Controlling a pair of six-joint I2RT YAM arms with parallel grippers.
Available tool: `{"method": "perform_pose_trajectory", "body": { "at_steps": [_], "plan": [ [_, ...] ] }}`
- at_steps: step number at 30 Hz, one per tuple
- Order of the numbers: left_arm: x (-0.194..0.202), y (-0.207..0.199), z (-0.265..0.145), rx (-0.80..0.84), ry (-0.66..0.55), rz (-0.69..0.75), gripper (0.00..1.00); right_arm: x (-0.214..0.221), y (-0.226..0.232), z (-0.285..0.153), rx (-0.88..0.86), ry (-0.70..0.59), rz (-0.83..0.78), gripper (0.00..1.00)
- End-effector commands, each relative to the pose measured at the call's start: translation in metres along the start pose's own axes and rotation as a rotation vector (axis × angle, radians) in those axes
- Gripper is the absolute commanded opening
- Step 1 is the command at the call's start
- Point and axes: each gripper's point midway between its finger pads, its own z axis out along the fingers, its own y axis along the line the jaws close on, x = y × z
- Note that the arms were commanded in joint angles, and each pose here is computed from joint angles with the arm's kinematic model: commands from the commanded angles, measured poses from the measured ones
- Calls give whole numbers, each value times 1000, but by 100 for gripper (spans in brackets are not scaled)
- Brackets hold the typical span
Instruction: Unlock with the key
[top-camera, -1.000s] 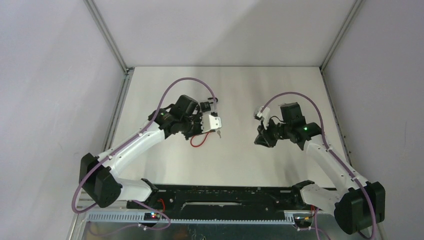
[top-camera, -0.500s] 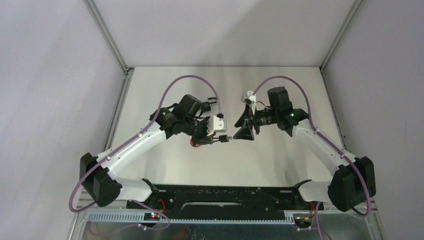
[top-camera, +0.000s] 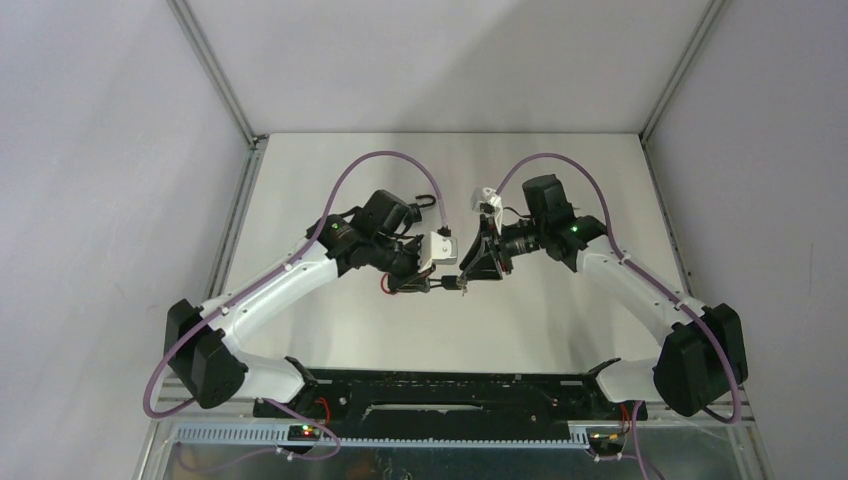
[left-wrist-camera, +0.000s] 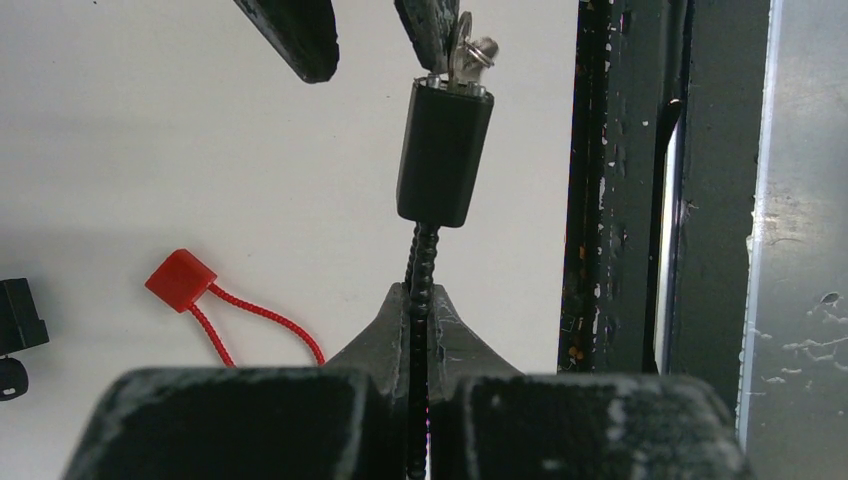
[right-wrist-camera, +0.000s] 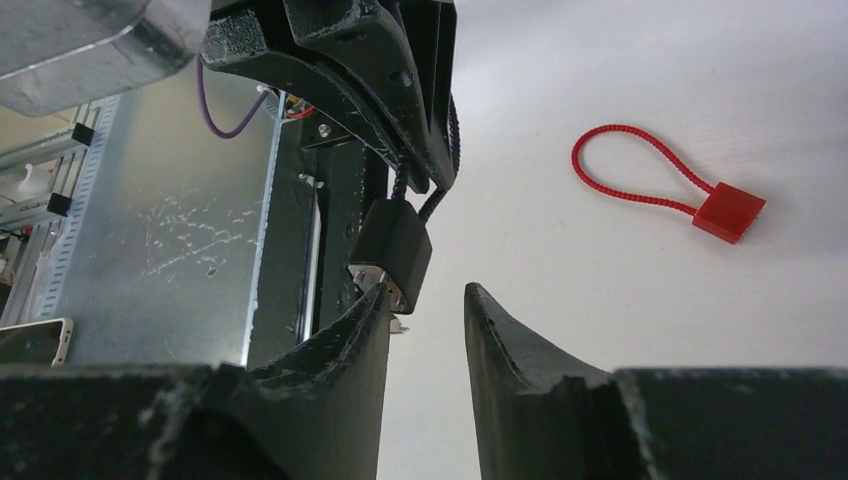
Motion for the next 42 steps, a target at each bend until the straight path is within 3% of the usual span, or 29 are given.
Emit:
{"method": "perform_pose_trajectory", "body": {
  "at_steps": [1,5,8,10,22,25,31,33,34,42],
  "plan": [
    [-29,6,-9,-30,-83,44,0,-16,2,-8,8,-21,-45,35],
    [-26,4,-7,-19,-79,47,0,-22,-4,-21,56,-44,-56,37],
    [-25,2,-7,-12,-79,50,0,-27,-3,-28,74,-58,-75,49],
    [-26,2,-7,-11,-80,49,0,-27,0,-29,71,-59,-84,52],
    [-30,5,-7,-13,-90,41,0,-11,14,-4,-35,-2,-72,47],
    [-29,5,-6,-16,-87,40,0,-9,16,0,-47,5,-75,43],
    [-30,5,-6,-12,-91,38,0,-4,15,4,-45,25,-73,26],
    [-29,5,-5,-12,-89,37,0,-3,15,4,-37,30,-76,18],
    [-29,5,-5,-12,-87,37,0,-3,14,4,-33,33,-82,2],
    [-26,6,-4,-20,-81,29,0,4,-2,2,101,89,-110,0]
  ]
}}
